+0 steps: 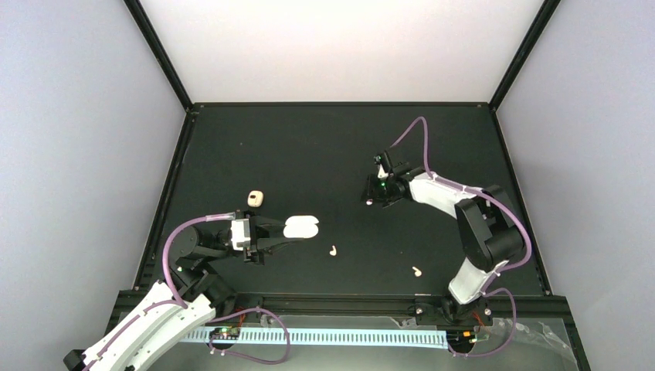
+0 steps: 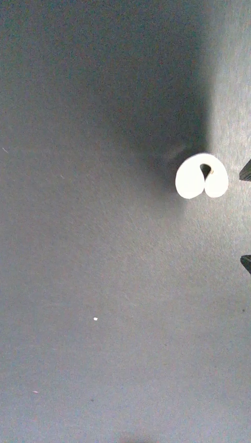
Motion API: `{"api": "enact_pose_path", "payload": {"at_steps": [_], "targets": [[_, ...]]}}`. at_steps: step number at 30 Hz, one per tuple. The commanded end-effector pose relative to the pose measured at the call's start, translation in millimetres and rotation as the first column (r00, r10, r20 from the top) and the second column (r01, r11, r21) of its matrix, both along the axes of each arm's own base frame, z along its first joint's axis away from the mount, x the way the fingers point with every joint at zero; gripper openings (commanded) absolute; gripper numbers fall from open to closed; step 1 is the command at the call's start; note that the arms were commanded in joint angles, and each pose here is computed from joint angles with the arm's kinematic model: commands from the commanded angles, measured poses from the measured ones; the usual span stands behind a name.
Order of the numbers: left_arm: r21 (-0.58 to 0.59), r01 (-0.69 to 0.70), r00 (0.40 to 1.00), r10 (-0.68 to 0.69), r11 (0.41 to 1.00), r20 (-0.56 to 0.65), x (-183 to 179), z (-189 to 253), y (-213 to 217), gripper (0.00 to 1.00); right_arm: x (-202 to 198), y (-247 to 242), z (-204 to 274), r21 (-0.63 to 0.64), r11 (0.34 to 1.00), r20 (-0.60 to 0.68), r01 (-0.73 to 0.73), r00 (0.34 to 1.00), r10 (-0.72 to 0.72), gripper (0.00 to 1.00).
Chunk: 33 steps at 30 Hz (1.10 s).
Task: Insert the wireless bluetooth earbuds into the charging case
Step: Pick up the earbud from the center of the board.
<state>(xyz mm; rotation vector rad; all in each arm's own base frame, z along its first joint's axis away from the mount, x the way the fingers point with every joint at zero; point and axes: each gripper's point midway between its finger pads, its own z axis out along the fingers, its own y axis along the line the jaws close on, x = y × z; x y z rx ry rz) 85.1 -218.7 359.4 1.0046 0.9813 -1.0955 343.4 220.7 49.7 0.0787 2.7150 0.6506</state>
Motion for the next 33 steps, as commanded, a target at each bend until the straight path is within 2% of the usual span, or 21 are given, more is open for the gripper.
{"api": "enact_pose_path", "payload": {"at_steps": [1,7,33], "targets": [[-0.014,0.023,1.0,-0.023,1.0,0.02,-5.1,5.7,0.0,0.01,18.8,-30.7,18.3,-0.119,0.99,0.099,0.069,0.993,-0.058,0.36],[-0.012,0.022,1.0,-0.022,1.0,0.018,-4.7,5.0,-0.3,0.02,27.6,-40.2,2.5,-0.223,0.974,0.077,0.044,0.997,-0.027,0.33],[-0.012,0.019,1.0,-0.019,1.0,0.022,-4.3,5.1,-0.3,0.02,18.7,-23.3,-27.3,-0.254,0.966,-0.003,-0.046,0.999,0.047,0.3]]}}
